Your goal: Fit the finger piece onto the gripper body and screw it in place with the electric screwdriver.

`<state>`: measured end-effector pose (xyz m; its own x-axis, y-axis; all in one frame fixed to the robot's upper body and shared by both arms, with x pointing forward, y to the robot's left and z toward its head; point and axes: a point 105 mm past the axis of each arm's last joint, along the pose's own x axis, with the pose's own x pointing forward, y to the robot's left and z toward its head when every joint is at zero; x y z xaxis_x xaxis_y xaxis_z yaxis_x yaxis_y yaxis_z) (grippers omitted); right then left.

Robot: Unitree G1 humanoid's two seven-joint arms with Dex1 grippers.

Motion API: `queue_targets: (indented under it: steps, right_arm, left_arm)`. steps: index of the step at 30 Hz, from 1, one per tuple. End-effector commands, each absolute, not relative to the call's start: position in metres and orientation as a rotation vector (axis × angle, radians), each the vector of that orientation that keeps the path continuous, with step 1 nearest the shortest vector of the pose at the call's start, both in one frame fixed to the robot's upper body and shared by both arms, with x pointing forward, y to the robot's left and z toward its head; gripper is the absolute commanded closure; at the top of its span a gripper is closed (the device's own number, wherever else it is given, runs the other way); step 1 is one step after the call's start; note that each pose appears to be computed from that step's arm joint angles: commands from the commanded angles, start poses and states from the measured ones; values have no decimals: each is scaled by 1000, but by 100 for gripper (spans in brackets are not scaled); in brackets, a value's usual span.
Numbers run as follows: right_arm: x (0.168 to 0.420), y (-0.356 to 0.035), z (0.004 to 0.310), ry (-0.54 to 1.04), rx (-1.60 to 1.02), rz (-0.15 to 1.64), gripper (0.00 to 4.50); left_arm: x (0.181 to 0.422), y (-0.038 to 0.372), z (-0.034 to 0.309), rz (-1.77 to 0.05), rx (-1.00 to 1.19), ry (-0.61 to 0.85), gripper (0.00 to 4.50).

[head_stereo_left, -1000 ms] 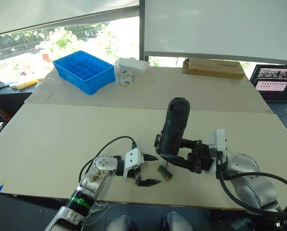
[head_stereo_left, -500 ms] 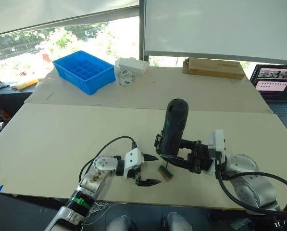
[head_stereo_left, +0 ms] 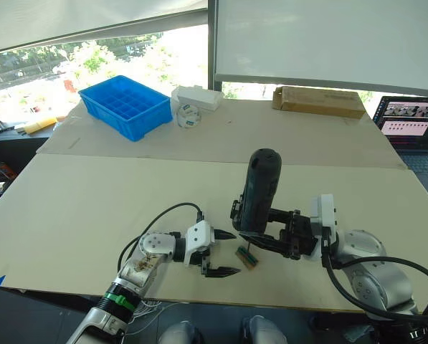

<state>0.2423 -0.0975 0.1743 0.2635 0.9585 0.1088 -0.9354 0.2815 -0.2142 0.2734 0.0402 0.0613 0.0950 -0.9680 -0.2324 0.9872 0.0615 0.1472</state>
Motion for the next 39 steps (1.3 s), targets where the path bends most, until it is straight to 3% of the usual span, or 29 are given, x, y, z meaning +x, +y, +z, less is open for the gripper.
queue_targets:
  steps: [1,15,39]
  right_arm:
    - [242,-101,180,-283,-130,1262,259]
    - [242,-102,178,-281,-126,1248,259]
    - [225,-114,226,-353,-95,1220,259]
  left_arm:
    - [268,40,48,-1488,284,144,2]
    - [268,41,49,-1486,283,145,2]
    - [263,93,81,-1436,199,44,2]
